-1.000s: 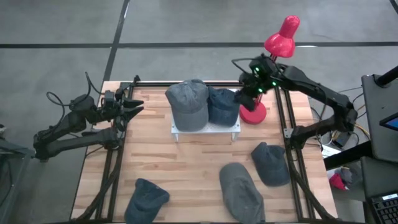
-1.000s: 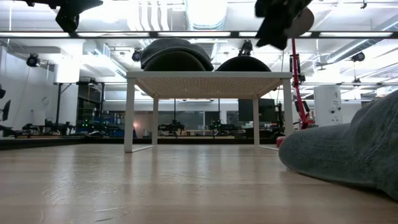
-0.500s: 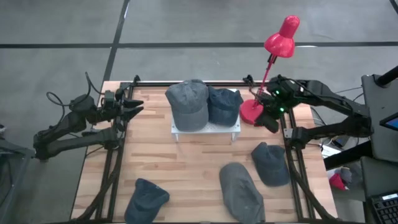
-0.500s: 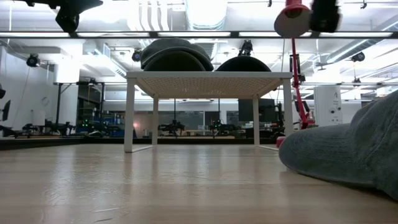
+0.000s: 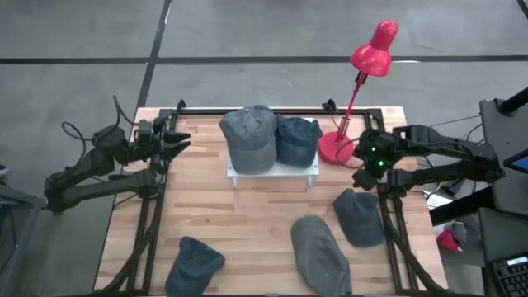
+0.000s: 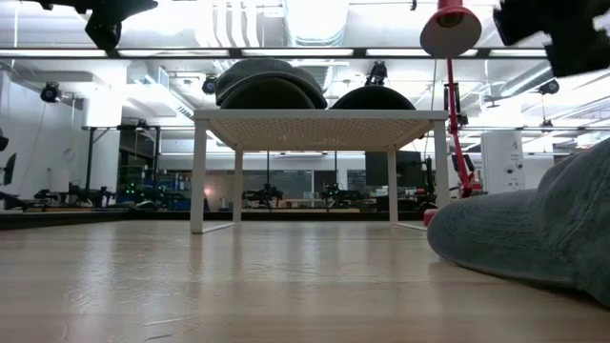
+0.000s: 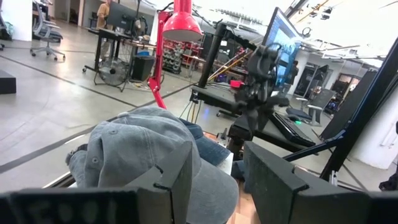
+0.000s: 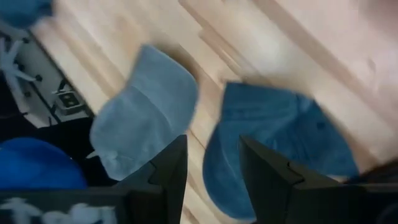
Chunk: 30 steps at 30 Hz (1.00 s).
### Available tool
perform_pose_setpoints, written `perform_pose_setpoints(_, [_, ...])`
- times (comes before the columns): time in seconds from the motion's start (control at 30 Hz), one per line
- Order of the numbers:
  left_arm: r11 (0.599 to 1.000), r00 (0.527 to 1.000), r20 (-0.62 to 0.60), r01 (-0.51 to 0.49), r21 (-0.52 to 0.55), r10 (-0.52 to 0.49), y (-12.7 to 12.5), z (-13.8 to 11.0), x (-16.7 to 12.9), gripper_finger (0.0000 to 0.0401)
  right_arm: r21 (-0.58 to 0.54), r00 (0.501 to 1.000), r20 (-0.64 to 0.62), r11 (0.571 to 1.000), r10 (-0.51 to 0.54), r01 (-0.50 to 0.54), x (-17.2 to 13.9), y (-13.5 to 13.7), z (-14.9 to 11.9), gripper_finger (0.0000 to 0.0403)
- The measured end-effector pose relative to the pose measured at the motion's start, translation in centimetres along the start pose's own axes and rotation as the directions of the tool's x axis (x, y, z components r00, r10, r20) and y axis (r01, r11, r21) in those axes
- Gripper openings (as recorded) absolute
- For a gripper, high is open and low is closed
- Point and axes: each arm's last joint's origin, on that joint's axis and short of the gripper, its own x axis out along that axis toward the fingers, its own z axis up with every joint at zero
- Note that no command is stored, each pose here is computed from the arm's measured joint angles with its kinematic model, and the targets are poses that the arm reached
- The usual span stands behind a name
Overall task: Pick & Place hat
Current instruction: Stack the right blue cap on the blue cap on the shelf
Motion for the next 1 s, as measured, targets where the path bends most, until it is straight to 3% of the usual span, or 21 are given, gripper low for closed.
perform_pose_setpoints(0.23, [1.000,1.000,0.000,0.000,0.005,0.000,0.0,0.0,0.0,0.0145,0.113,0.994,-0.099,0.991,-0.054,0.066,3.0,-1.8,-1.1,0.0159])
perform_pose_setpoints(0.5, [1.000,1.000,0.000,0.000,0.005,0.000,0.0,0.0,0.0,0.0145,0.169,0.991,-0.131,0.984,-0.028,0.050,3.9,-2.7,-2.2,0.0203])
perform_pose_setpoints(1.0, [1.000,1.000,0.000,0.000,0.008,0.000,0.0,0.0,0.0,0.0145,0.216,0.979,-0.189,0.969,-0.080,0.121,5.0,-1.8,-3.4,0.0254])
